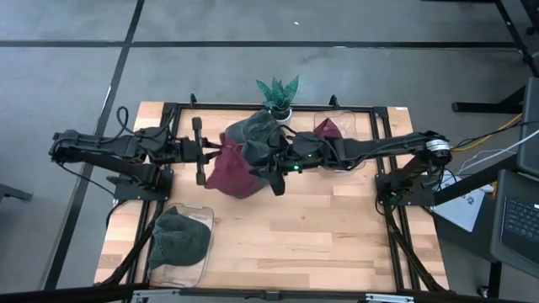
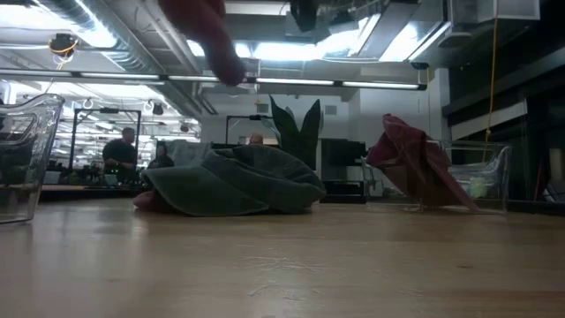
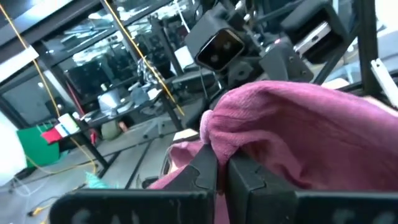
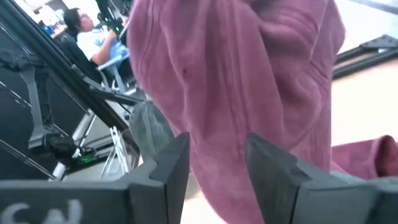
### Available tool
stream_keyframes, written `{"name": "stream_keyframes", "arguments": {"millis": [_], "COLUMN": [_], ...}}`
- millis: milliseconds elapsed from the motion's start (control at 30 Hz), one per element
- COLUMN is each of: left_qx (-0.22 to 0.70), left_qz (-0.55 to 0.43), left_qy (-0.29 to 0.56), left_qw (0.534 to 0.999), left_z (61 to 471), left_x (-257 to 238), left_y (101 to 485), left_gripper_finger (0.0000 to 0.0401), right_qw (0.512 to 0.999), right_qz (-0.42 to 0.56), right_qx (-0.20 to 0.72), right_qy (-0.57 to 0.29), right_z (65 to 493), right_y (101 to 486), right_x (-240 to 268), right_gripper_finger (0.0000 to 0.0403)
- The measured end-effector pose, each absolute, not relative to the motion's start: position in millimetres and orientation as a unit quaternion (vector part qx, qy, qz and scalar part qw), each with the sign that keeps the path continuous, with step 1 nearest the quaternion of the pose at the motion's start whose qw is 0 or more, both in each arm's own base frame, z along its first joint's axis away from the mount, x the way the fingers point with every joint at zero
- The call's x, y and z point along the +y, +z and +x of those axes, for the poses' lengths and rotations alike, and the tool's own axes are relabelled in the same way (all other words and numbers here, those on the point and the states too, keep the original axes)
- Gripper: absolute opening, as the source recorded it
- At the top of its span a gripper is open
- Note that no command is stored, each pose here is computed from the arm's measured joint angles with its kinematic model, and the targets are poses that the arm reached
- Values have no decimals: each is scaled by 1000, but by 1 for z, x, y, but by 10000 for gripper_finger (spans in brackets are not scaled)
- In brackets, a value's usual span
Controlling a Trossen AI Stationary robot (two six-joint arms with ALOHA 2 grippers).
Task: Pick & Place hat
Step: Put the left red cap into the top transparent bin
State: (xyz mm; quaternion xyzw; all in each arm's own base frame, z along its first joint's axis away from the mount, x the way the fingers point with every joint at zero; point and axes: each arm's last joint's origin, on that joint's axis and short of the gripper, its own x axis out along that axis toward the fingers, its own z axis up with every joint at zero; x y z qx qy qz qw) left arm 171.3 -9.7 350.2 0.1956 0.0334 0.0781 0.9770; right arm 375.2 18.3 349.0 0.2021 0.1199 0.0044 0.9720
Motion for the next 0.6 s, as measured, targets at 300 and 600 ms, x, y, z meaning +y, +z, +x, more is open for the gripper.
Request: {"name": "stream_keyframes", "arguments": {"millis": [300,600], "left_qx": [48,71], "left_qz": [182,186], "left_qy": [40,57], "left_qw": [981,978], "left_z": [189,202], "left_x": [-19,-20], "left_y": [341,333], "left_gripper_finger": [5,5], "right_qw": [967,970], "right_qz": [224,213], "right_qx": [120,115], "right_qy": [6,8], "right_z": [391,394], "right_y": [333,331], "right_x": [19,19], "right_gripper_finger": [224,300]}}
